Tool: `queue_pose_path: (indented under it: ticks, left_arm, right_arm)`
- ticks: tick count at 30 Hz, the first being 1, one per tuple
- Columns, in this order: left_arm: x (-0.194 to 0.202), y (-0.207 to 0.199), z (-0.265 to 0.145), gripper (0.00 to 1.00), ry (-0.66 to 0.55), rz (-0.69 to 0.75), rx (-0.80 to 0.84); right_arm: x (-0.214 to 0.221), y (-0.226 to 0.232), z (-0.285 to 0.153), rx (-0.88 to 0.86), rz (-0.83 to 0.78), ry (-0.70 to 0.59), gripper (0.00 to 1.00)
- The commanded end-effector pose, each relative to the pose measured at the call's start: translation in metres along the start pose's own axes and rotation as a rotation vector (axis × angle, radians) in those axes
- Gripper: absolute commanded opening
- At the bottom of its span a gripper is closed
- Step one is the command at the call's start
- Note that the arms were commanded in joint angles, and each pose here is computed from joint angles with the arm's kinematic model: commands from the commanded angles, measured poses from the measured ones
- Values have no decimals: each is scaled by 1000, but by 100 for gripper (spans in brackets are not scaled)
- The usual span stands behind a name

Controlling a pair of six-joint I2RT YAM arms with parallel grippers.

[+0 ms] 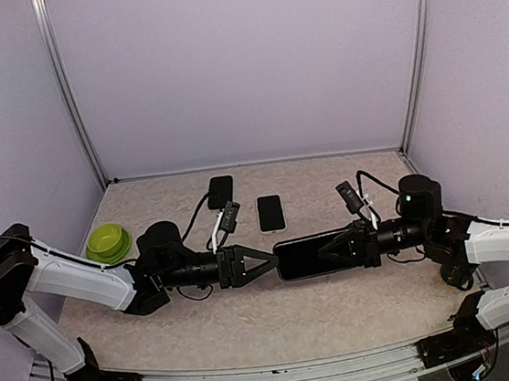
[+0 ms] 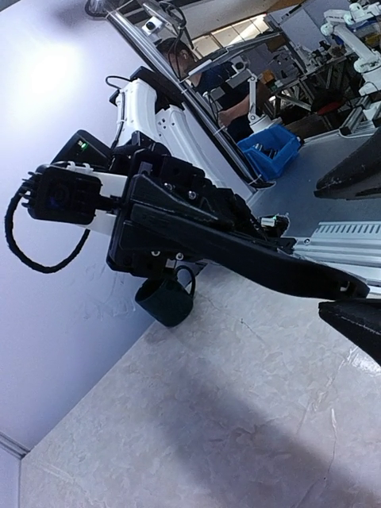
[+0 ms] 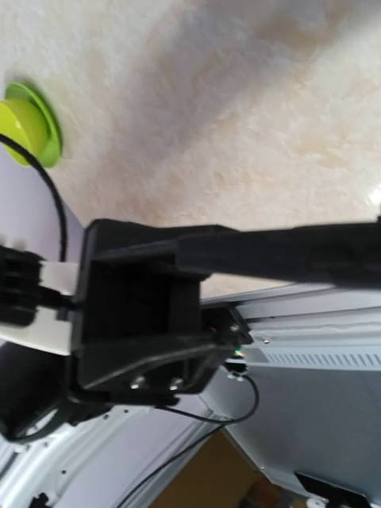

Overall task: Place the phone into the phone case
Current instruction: Press the phone at the top right corner of the phone case, then press the phone at the top left corner of the phone case.

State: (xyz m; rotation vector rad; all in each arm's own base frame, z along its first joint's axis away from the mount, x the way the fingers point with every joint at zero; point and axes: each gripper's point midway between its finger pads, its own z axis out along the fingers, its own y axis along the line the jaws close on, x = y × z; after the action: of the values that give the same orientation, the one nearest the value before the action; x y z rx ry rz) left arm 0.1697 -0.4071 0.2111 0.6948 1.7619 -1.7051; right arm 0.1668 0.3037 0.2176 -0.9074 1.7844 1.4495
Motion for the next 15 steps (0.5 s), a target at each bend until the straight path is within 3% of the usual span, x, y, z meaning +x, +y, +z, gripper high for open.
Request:
queue_pose_path:
  ticks: [1,15]
  left_arm:
    - [5,-2,-1,43,1,0,6]
    - [16,-6,17,40,43,-16,60]
  right_arm:
    - [-40,26,-6,-55,-83,-111,0]
    - [-47,35,-4,-124,-62,-136,0]
